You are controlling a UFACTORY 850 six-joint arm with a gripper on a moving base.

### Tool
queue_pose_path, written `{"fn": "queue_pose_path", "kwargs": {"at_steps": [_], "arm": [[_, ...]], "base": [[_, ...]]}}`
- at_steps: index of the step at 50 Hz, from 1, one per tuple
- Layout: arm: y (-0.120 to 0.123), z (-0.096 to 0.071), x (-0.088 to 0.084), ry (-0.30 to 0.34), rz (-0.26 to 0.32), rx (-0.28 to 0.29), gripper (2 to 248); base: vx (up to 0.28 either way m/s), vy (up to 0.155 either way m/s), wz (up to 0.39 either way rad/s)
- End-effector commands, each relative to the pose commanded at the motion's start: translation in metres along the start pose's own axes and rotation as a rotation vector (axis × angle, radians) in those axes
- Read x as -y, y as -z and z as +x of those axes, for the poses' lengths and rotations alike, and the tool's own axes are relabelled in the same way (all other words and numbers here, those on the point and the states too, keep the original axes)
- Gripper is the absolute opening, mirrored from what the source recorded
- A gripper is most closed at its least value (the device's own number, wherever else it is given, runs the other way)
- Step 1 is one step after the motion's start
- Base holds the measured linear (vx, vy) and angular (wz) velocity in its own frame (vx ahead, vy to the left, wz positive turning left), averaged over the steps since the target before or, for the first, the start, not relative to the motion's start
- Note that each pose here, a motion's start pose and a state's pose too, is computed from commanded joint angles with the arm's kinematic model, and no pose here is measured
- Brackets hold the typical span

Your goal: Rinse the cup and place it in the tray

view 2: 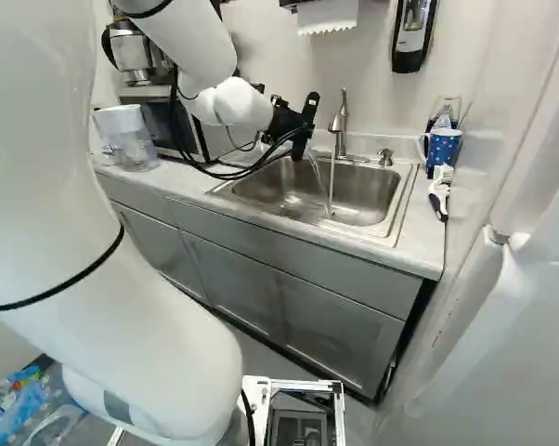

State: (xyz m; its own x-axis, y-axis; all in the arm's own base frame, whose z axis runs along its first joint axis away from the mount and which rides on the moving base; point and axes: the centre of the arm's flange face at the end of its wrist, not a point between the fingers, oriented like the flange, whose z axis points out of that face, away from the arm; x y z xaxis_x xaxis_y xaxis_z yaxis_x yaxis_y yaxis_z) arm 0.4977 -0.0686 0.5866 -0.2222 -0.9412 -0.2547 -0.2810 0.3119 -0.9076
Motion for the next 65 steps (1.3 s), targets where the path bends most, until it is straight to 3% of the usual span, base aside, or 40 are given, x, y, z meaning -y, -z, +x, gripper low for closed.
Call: {"fn": "queue_pose_path", "kwargs": {"at_steps": [36,65], "arm": [[0.0000,0.0000,0.0000,0.006,0.000,0.000,126],[0.0000,0.0000,0.0000,0.284,0.000,0.000,126]], "base": [[0.000,0.000,0.000],[0.000,0.000,0.000]]}}
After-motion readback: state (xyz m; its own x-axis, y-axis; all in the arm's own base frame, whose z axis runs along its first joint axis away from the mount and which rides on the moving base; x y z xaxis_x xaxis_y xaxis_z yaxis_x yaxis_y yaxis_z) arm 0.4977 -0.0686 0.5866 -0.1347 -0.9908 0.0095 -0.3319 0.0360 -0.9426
